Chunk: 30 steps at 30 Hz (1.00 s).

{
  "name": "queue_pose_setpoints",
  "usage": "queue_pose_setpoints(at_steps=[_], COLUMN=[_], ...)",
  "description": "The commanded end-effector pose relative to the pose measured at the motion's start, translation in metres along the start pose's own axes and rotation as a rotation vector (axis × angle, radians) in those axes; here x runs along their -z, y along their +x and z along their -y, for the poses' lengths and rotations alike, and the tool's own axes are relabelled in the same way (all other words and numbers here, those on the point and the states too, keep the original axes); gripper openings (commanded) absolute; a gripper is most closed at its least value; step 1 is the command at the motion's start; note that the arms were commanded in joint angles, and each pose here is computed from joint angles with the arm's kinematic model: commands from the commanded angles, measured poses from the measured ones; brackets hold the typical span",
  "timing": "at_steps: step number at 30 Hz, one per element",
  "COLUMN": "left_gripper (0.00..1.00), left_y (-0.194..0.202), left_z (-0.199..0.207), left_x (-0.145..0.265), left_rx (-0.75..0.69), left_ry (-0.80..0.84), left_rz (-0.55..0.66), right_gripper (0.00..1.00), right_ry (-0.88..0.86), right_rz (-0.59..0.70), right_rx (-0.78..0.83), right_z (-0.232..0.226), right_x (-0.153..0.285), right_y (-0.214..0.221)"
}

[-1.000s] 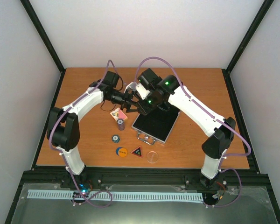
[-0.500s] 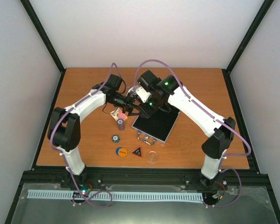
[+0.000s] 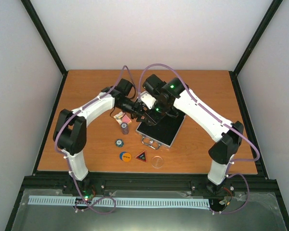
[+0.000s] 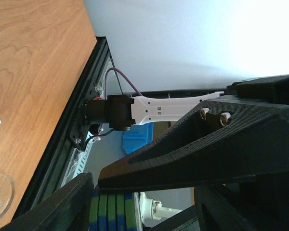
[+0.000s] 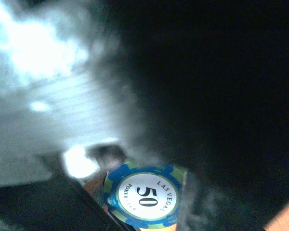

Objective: Pack up texas hold em set

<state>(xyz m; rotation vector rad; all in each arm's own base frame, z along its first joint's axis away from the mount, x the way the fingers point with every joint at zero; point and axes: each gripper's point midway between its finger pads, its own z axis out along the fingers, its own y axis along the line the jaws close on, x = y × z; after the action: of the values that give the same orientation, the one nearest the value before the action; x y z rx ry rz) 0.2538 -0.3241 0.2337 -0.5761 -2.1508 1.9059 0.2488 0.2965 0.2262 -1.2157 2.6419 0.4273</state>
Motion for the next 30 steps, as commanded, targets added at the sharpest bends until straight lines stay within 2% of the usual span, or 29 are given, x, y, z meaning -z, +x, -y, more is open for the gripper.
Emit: queue_pose_setpoints(at_steps=[1, 17, 24, 30], left_gripper=[0.58, 0.58, 0.71, 0.72], left_y=[0.024, 0.04, 0.032, 0.03], left_z=[0.027, 0.029, 0.032, 0.033], left_x=[-0.024, -0.021, -0.015, -0.003], left_rx=[-0.068, -0.069, -0.088, -0.08], left_ry=[0.08, 0.054, 0.051, 0.047], left_rz=[-0.098, -0.087, -0.07, -0.03], right_gripper=[0.03, 0.03, 0.03, 0.03], right_ry=[0.062, 0.125, 0.133, 0.146], right_rz=[0.222, 0.238, 0.231, 0.212], right_rx=[0.013, -0.033, -0.067, -0.081], right_z=[0.012, 0.038, 0.043, 0.047], right_x=[0.022, 0.027, 0.03, 0.026], right_y=[-0.049, -0.052, -0.042, -0.037])
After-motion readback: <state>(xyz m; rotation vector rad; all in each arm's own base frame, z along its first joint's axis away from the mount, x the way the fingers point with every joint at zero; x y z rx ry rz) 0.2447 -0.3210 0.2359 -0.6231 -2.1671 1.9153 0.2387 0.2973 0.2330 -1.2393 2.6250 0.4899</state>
